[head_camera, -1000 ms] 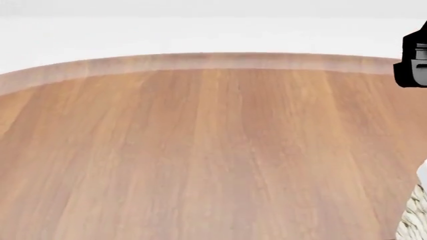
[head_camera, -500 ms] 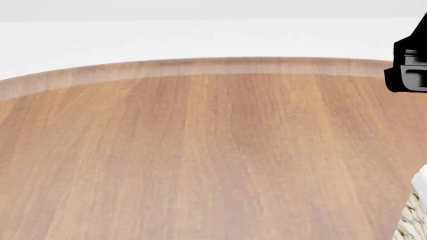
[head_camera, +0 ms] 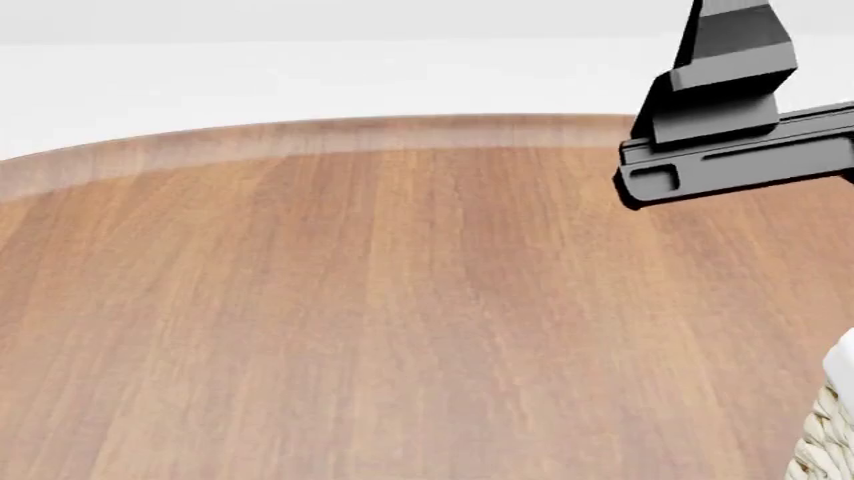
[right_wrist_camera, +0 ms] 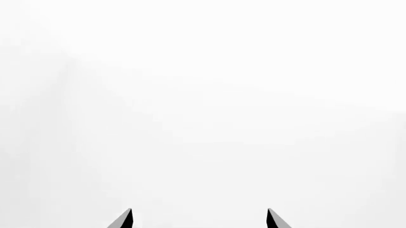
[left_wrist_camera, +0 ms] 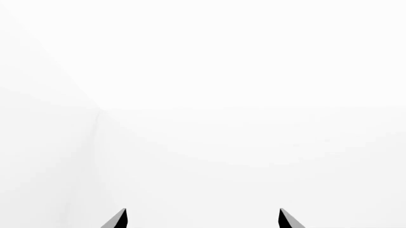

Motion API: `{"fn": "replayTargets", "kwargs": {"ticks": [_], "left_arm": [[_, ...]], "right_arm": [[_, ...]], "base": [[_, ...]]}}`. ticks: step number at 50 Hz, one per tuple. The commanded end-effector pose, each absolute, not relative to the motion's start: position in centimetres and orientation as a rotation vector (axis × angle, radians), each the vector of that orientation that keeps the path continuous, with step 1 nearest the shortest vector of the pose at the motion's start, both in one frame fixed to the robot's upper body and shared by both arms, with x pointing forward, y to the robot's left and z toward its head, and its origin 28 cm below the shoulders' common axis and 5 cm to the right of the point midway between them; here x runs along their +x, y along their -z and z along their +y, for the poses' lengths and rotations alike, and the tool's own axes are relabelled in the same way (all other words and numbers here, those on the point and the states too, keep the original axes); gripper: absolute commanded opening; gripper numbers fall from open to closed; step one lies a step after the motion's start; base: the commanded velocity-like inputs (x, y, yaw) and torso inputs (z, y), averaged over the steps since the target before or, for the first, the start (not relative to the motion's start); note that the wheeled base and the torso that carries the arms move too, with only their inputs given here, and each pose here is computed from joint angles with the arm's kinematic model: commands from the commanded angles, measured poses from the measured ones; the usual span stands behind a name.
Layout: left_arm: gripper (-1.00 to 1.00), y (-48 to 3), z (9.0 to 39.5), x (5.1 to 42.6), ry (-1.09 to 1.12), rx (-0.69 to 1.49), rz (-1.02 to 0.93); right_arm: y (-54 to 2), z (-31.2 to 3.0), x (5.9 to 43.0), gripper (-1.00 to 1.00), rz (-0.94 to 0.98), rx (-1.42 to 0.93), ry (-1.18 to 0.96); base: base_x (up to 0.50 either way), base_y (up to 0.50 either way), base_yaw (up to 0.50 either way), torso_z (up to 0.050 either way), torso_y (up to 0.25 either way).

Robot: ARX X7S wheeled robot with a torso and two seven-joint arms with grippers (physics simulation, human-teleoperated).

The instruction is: Pick the milk and place it in the basket.

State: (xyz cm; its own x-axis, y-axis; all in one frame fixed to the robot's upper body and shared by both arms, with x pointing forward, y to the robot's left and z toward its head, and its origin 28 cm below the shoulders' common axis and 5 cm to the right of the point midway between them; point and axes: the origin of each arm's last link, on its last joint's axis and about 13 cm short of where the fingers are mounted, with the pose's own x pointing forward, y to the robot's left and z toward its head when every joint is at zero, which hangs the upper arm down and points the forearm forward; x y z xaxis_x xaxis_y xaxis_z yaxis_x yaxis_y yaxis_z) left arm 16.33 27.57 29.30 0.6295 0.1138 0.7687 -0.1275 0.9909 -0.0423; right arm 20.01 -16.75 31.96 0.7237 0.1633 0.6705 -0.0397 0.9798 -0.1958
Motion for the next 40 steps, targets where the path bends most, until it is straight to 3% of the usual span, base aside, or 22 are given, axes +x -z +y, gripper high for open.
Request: {"fn": "replayTargets", "kwargs": {"ticks": [1, 40], "left_arm": [[1.0, -29.5, 27.8, 16.3, -0.146, 0.017, -0.899], [1.0, -29.7, 27.8, 16.4, -0.147, 0.028, -0.896]], "right_arm": [[-31.9, -16.3, 21.2, 1.0, -0.675, -0.197, -0.263], [-26.0, -15.4, 22.0, 1.0, -0.309, -0.282, -0.781]], "base": [[0.0, 0.0, 0.0, 0.0, 0.0], [0.0, 0.0, 0.0, 0.0, 0.0]]}}
